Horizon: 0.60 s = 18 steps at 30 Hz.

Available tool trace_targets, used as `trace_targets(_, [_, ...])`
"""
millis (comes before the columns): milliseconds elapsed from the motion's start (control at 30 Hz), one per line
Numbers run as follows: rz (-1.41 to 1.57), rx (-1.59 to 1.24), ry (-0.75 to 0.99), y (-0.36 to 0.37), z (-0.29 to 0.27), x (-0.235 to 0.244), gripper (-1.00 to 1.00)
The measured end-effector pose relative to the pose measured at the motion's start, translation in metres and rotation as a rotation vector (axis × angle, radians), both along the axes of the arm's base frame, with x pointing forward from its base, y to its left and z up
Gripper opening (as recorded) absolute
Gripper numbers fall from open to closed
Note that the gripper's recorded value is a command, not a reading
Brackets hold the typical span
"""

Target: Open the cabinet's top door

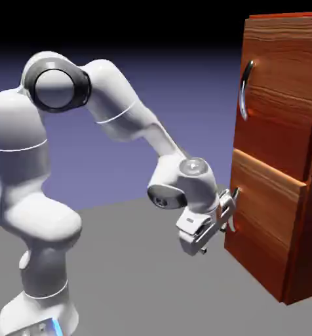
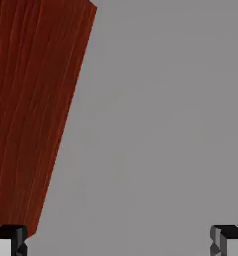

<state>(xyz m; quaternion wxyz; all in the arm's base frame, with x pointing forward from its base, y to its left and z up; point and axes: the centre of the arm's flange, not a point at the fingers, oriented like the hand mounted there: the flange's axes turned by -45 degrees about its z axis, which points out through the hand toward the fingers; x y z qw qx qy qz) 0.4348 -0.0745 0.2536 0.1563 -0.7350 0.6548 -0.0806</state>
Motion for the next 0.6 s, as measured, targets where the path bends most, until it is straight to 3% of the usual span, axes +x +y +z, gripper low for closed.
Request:
trace_targets(300, [-0.585,0.059,0.034,-0.037,-0.021,0.000,0.00])
trace_targets(600, [-1.064,0.174,-0.218,-0.051,0.034,0.020,0.00])
